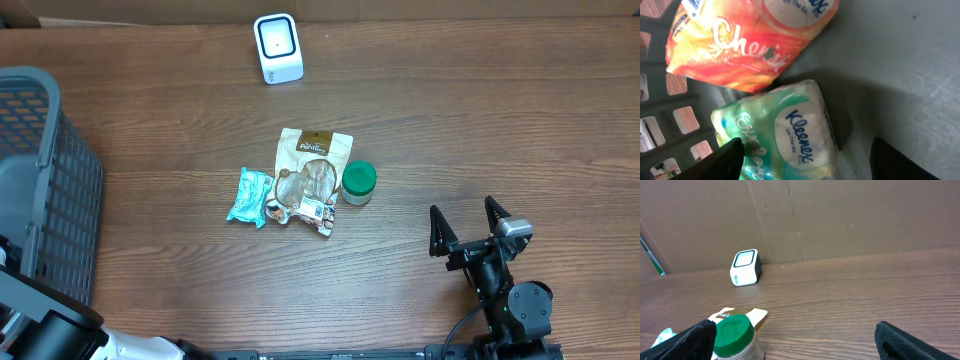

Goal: Scan the item barcode
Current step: 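Move the left gripper back into the basket to the tissue packs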

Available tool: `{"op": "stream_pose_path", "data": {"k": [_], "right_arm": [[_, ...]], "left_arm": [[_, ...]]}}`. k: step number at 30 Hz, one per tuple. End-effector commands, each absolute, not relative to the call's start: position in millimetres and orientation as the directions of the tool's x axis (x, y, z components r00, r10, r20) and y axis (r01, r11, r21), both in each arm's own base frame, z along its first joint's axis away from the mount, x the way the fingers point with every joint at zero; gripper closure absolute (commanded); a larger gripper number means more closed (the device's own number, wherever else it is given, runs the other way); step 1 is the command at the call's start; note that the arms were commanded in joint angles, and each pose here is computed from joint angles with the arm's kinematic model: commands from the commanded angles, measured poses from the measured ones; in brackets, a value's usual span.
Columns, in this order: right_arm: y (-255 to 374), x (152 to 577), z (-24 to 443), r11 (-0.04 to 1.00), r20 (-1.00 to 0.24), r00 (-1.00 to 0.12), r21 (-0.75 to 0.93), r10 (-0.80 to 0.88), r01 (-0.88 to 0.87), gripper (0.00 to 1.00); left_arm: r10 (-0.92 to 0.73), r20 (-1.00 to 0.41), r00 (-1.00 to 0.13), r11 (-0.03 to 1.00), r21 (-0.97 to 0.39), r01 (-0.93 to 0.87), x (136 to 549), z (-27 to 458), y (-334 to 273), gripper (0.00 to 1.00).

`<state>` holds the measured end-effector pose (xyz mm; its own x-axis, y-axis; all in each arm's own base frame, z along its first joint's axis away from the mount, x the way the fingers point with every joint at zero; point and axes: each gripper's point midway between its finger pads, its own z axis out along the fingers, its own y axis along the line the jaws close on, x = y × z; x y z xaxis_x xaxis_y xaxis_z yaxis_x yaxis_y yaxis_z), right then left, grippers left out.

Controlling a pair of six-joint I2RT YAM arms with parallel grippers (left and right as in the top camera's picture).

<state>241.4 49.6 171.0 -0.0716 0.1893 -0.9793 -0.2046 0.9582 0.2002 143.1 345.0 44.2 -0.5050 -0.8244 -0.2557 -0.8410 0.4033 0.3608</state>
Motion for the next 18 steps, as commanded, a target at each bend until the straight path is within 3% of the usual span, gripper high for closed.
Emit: {"op": "stream_pose_path", "data": {"k": [1, 4, 7, 9, 11, 14, 18], "right_arm": [[49, 242, 170, 0.959, -0.980, -0.064, 0.199, 0.190, -0.200, 0.00], [49, 242, 170, 0.959, -0.980, -0.064, 0.199, 0.190, -0.200, 0.00], [49, 242, 170, 0.959, -0.980, -0.064, 0.199, 0.190, -0.200, 0.00], [49, 242, 170, 0.959, -0.980, -0.064, 0.199, 0.190, -0.200, 0.00], [49, 242, 170, 0.959, -0.980, -0.064, 0.199, 0.190, -0.200, 0.00], [49, 242, 170, 0.959, -0.980, -0.064, 0.199, 0.190, -0.200, 0.00], [49, 242, 170, 0.959, -0.980, -0.064, 0.199, 0.190, -0.200, 0.00]], "left_arm": [[-0.837, -0.194, -0.511, 0.416, 0.379, -0.827, 135, 24, 341, 0.33], [-0.840, -0.179, -0.511, 0.425, 0.368, -0.827, 137, 17, 339, 0.34], [-0.842, -0.168, -0.513, 0.443, 0.328, -0.834, 143, 9, 335, 0.44], [-0.842, -0.162, -0.514, 0.457, 0.291, -0.841, 148, 4, 332, 0.56], [-0.843, -0.158, -0.514, 0.467, 0.262, -0.845, 153, 2, 329, 0.76], [-0.843, -0.151, -0.516, 0.473, 0.248, -0.845, 154, 1, 326, 0.96], [-0.843, -0.141, -0.519, 0.489, 0.201, -0.849, 162, -1, 319, 0.96]]}}
